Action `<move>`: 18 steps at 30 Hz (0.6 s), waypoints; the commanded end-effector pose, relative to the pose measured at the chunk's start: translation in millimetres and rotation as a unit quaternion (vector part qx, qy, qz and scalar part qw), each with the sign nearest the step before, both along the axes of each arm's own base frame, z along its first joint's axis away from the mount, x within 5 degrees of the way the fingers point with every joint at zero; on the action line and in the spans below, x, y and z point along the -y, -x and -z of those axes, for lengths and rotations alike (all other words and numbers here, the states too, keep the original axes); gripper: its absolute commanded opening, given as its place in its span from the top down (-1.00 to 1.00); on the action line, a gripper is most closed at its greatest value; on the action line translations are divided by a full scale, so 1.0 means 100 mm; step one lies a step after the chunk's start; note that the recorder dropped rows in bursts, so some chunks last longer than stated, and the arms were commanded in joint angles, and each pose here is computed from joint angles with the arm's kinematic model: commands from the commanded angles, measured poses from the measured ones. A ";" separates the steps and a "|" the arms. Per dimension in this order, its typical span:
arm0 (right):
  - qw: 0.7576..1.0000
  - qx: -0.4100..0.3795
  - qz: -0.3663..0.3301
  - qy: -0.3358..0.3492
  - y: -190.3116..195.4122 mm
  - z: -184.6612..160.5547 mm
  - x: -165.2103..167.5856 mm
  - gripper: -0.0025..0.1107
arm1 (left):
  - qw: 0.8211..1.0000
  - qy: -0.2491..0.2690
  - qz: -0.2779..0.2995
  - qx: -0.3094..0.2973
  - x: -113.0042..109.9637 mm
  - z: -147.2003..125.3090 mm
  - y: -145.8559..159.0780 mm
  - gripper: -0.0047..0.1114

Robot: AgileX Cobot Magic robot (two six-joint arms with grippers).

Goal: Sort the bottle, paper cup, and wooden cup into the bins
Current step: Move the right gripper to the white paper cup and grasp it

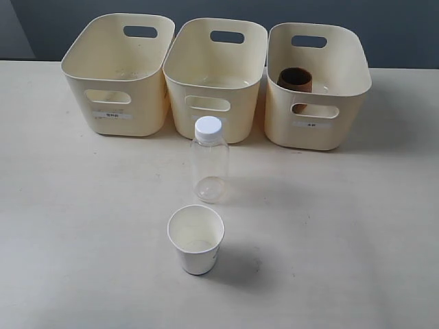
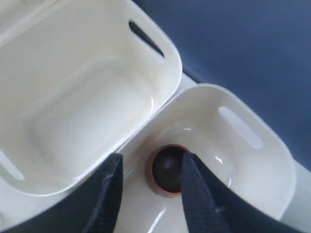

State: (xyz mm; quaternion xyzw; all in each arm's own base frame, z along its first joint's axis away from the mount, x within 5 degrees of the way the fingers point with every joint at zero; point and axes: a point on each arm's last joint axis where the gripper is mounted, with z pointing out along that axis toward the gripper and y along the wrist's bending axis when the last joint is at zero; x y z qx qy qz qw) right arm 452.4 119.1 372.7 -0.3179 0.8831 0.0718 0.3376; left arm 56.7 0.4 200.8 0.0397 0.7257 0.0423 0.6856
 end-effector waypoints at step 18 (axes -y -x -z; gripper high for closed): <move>0.971 -0.068 -0.218 0.071 1.98 -0.07 -1.02 0.26 | 1.000 0.001 0.000 0.004 0.00 0.00 0.00 0.92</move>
